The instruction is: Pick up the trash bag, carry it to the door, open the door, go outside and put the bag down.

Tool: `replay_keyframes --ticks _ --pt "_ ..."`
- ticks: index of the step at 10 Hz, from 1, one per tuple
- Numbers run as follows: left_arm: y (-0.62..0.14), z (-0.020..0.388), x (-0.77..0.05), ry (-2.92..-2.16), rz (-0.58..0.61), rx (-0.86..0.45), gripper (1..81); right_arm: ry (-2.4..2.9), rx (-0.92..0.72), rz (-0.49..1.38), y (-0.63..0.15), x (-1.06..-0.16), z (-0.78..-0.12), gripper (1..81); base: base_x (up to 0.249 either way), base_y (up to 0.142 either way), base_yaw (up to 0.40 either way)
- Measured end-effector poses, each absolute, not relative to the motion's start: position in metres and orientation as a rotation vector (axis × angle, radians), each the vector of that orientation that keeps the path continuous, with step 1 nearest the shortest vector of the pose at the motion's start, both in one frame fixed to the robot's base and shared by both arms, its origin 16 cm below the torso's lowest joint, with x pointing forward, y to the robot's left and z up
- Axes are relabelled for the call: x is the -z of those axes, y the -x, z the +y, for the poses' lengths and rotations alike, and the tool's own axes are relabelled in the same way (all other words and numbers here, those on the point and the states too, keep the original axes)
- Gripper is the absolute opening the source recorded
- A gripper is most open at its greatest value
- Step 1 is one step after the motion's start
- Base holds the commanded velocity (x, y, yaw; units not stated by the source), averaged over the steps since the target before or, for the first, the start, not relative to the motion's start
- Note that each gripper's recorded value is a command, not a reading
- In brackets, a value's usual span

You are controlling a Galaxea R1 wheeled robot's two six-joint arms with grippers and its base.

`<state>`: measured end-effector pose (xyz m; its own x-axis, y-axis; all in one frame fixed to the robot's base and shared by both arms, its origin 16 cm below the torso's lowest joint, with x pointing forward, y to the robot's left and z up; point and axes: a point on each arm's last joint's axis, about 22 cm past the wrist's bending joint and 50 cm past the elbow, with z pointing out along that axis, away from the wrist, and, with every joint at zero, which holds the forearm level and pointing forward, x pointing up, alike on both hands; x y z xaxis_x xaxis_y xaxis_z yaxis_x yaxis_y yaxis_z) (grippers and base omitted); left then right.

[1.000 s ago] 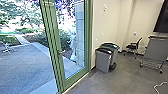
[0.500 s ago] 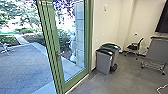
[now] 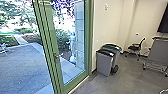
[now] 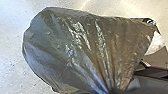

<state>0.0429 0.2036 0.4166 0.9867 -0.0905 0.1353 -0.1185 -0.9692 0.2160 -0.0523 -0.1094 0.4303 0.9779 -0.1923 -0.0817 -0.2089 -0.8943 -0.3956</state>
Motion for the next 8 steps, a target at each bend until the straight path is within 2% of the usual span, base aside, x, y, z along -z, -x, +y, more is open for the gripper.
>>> replay_keyframes --ticks 8 --pt "-0.0429 0.2036 -0.4166 -2.907 -0.154 -0.183 1.0 2.712 -0.056 0.287 0.0523 -0.4303 -0.1094 81.1 0.150 0.000 0.000"
